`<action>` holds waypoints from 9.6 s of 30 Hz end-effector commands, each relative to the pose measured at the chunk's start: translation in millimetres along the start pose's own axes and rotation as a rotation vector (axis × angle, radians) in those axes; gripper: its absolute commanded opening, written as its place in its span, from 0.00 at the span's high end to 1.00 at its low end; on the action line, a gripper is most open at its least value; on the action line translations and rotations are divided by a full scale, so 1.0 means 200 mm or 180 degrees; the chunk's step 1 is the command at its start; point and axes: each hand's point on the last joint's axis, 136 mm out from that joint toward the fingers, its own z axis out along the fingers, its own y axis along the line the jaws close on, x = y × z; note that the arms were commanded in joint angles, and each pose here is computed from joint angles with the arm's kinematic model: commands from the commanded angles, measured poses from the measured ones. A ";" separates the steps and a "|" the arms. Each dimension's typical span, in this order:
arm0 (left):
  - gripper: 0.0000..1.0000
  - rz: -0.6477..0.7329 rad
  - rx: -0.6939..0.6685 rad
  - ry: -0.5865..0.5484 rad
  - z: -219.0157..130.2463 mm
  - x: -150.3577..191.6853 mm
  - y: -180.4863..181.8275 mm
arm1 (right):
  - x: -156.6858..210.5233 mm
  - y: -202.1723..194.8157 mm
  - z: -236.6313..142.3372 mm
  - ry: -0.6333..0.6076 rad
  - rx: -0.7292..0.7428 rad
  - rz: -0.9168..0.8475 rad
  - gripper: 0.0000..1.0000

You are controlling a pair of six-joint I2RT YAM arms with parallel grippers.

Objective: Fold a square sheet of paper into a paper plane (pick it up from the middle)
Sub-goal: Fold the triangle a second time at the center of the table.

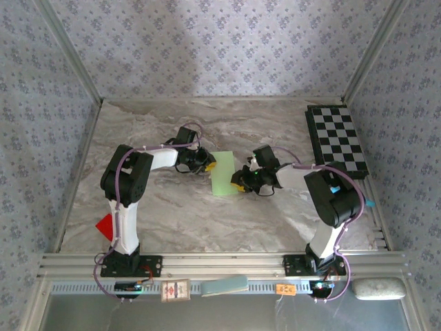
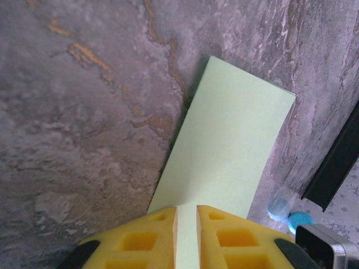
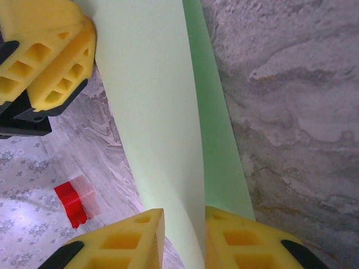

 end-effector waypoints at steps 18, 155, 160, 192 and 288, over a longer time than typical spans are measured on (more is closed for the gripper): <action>0.77 0.0356 -0.0044 -0.0064 -0.03 0.03 -0.02 | 0.07 -0.03 -0.09 0.0151 0.0229 0.0170 1.00; 0.84 0.0353 -0.0334 0.0303 0.18 0.16 0.13 | -0.04 0.02 0.26 0.0327 0.0684 -0.0176 0.96; 0.84 0.0374 -0.0313 0.0292 0.17 0.15 0.11 | -0.03 0.00 0.26 0.0334 0.0728 -0.0158 0.93; 0.77 0.0593 -0.0022 -0.0461 -0.40 0.00 -0.17 | -0.03 -0.02 0.25 0.0356 0.0770 -0.0194 0.56; 0.87 0.0838 -0.0498 0.0435 -0.09 0.63 0.02 | -0.09 -0.29 0.14 0.0159 0.1273 -0.0299 0.93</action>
